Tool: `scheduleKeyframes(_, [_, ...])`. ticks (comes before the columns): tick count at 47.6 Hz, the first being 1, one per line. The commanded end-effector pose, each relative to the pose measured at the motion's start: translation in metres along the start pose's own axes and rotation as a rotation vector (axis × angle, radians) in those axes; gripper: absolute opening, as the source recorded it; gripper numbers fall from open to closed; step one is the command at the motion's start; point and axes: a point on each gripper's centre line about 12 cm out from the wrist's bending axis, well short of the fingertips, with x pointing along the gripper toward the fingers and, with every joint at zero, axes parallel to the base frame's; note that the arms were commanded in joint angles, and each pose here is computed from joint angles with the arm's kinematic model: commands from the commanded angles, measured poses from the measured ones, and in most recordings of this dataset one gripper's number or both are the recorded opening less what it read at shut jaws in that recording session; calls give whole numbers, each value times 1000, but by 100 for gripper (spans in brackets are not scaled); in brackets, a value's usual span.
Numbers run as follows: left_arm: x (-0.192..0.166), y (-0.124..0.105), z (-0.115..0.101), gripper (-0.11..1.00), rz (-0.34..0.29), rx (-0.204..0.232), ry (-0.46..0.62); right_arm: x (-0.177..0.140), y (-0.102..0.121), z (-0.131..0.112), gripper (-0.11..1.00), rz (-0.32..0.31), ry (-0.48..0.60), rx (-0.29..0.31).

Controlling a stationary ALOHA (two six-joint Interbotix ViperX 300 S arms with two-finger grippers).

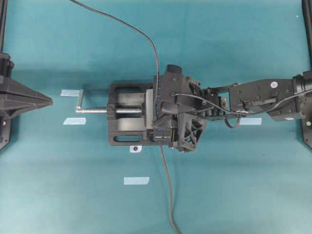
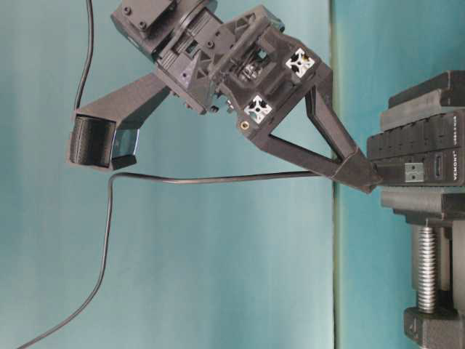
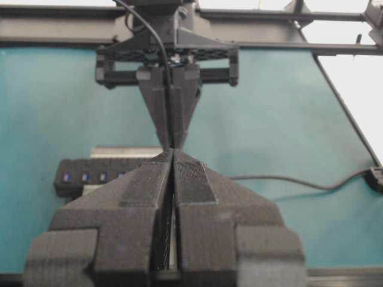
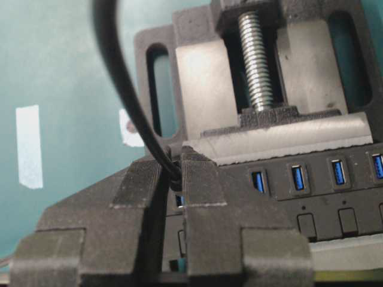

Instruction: Insert the USB into the front port of the fixed hub.

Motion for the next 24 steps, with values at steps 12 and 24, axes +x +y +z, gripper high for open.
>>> scheduleKeyframes(12, [3,0,5,0,1,0,-5,-4,4,11,3,9,-28,9])
scheduleKeyframes(24, [3,0,5,0,1,0,-3,0,4,8,3,8,-14,11])
